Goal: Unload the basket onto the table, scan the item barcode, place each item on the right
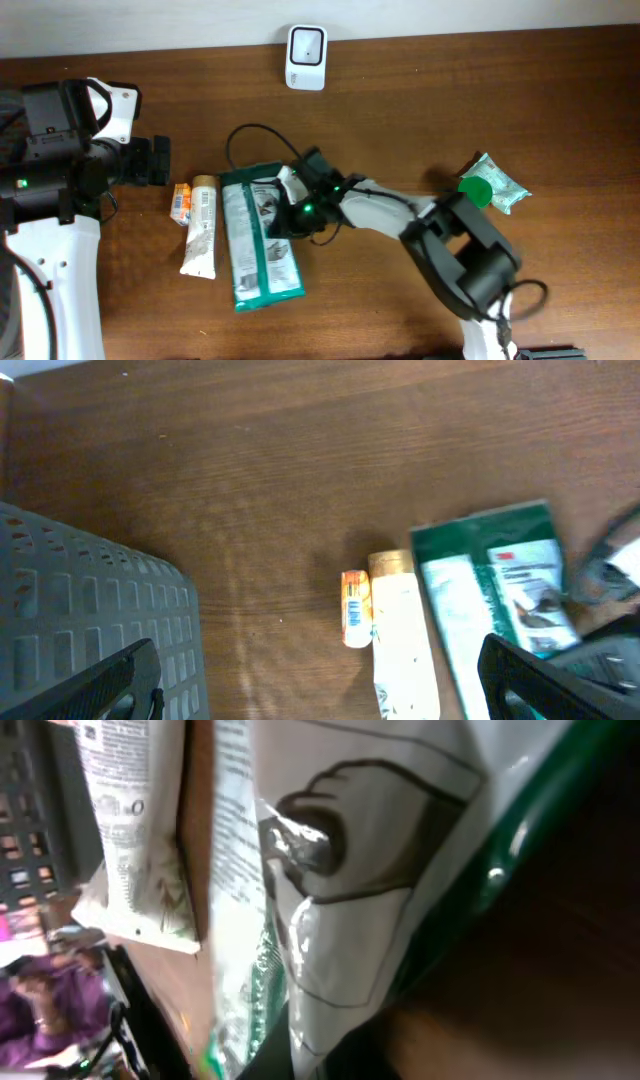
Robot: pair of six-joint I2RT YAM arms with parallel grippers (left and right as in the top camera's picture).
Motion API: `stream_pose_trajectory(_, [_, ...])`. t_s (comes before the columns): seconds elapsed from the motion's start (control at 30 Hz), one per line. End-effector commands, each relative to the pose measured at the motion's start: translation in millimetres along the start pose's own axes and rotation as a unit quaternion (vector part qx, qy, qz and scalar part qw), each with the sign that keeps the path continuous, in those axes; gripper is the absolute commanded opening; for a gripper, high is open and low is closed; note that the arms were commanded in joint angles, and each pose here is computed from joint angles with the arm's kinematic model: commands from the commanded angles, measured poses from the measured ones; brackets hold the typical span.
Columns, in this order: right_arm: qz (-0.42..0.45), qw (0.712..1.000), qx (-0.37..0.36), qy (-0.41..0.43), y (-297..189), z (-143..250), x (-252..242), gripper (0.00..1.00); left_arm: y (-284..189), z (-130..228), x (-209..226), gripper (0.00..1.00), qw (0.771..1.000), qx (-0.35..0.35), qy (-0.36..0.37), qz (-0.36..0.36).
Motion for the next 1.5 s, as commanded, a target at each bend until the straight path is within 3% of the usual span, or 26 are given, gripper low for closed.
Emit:
stream_pose_trajectory(0.0, [0.085,0.991,-0.067,-0.076,-63.7,-17.2,21.4,0.04,-7.0,-2.8,-0.3,0.99,1.0,-0.011,0.007,0.002])
stream_pose_trajectory(0.1, [0.208,0.971,-0.061,-0.104,-116.0,-8.3,20.0,0.04,-7.0,-2.8,-0.3,0.99,1.0,-0.011,0.007,0.002])
stream_pose_trajectory(0.23, [0.377,0.923,-0.005,-0.075,-169.8,13.0,-6.6,0.04,-7.0,-2.8,-0.3,0.99,1.0,-0.011,0.007,0.002])
stream_pose_trajectory(0.37, [0.432,0.899,0.033,-0.063,-180.1,27.7,-24.8,0.04,-7.0,-2.8,-0.3,0.99,1.0,-0.011,0.007,0.002])
stream_pose_trajectory(0.7, [0.422,0.901,0.085,-0.043,-142.5,30.3,-50.3,0.04,-7.0,-2.8,-0.3,0.99,1.0,-0.011,0.007,0.002])
stream_pose_trajectory(0.73, [0.414,0.905,0.085,-0.043,-140.2,30.0,-48.5,0.07,-7.0,-2.8,-0.3,0.99,1.0,-0.011,0.007,0.002])
stream_pose_trajectory(0.83, [0.385,0.919,0.074,-0.045,-131.5,25.0,-41.9,0.34,-7.0,-2.8,-0.3,0.99,1.0,-0.011,0.007,0.002])
stream_pose_trajectory(0.87, [0.369,0.926,0.069,-0.046,-125.3,21.6,-39.1,0.39,-7.0,-2.8,-0.3,0.99,1.0,-0.011,0.007,0.002])
stream_pose_trajectory(0.93, [0.336,0.938,0.061,-0.049,-106.8,14.6,-39.2,0.36,-7.0,-2.8,-0.3,0.99,1.0,-0.011,0.007,0.002])
stream_pose_trajectory(0.97, [0.323,0.943,0.064,-0.047,-96.3,12.5,-41.5,0.27,-7.0,-2.8,-0.3,0.99,1.0,-0.011,0.007,0.002])
stream_pose_trajectory(1.0, [0.315,0.946,0.069,-0.044,-86.9,11.9,-46.1,0.25,-7.0,-2.9,-0.3,0.99,1.0,-0.011,0.007,0.002])
stream_pose_trajectory(1.17, [0.298,0.952,0.072,-0.006,-91.7,8.3,-63.8,0.37,-7.0,-2.8,-0.3,0.99,1.0,-0.011,0.007,0.002])
stream_pose_trajectory(1.47, [0.293,0.954,0.058,-0.009,-99.4,-1.5,-72.2,0.37,-7.0,-2.8,-0.3,0.99,1.0,-0.011,0.007,0.002])
Point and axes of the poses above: each gripper's point midway between its finger pads, its own y axis out along the fingers, its own x axis along the line the jaws close on, z = x × y, the point moved 2 cm from there along -y, back along the fingers, and after that the axes turned 3 degrees about -y, right-handed, at the moved point
